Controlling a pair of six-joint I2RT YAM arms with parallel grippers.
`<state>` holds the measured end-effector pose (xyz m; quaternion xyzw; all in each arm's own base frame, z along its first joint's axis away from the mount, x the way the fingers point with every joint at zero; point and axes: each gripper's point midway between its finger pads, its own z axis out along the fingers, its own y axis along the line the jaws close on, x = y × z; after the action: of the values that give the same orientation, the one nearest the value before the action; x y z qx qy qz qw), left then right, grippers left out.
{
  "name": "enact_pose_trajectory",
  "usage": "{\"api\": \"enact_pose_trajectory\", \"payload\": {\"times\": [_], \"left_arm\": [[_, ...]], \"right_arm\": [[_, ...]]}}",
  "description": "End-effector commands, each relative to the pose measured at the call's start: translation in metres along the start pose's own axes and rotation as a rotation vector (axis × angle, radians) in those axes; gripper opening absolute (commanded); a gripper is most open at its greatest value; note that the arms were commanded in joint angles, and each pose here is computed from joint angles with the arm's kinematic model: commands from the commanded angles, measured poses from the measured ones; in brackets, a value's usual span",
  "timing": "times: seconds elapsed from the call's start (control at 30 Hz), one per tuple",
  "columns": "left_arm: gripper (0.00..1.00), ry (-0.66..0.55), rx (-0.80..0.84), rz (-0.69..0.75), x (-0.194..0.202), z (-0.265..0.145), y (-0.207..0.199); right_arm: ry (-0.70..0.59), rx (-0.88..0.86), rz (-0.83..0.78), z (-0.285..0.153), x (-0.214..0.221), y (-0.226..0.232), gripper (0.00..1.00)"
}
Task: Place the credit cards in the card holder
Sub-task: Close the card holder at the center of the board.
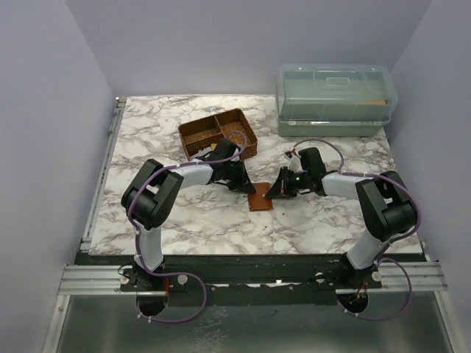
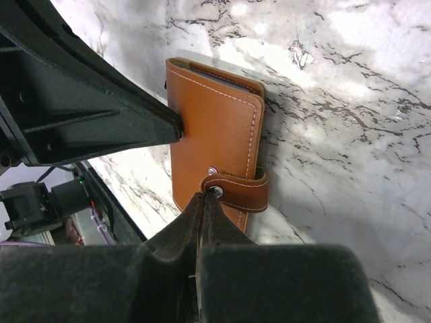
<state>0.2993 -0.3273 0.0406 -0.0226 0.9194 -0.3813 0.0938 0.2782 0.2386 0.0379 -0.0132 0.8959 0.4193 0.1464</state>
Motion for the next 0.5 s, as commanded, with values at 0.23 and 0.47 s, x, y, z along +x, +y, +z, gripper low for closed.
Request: {"api": "enact_pose_trajectory", "payload": {"times": [0.23, 0.47], "left_arm": [[0.0, 0.027, -0.029, 0.003, 0.0125, -0.0016, 0.0086], [0.0, 0.026, -0.029, 0.002, 0.0125, -0.0014, 0.0087]], "right_arm": [[-0.01, 0.03, 0.001, 0.0065, -0.0089, -0.0058, 0.0], [0.005, 0.053, 0.009, 0.008, -0.0041, -0.0124, 0.0]]}}
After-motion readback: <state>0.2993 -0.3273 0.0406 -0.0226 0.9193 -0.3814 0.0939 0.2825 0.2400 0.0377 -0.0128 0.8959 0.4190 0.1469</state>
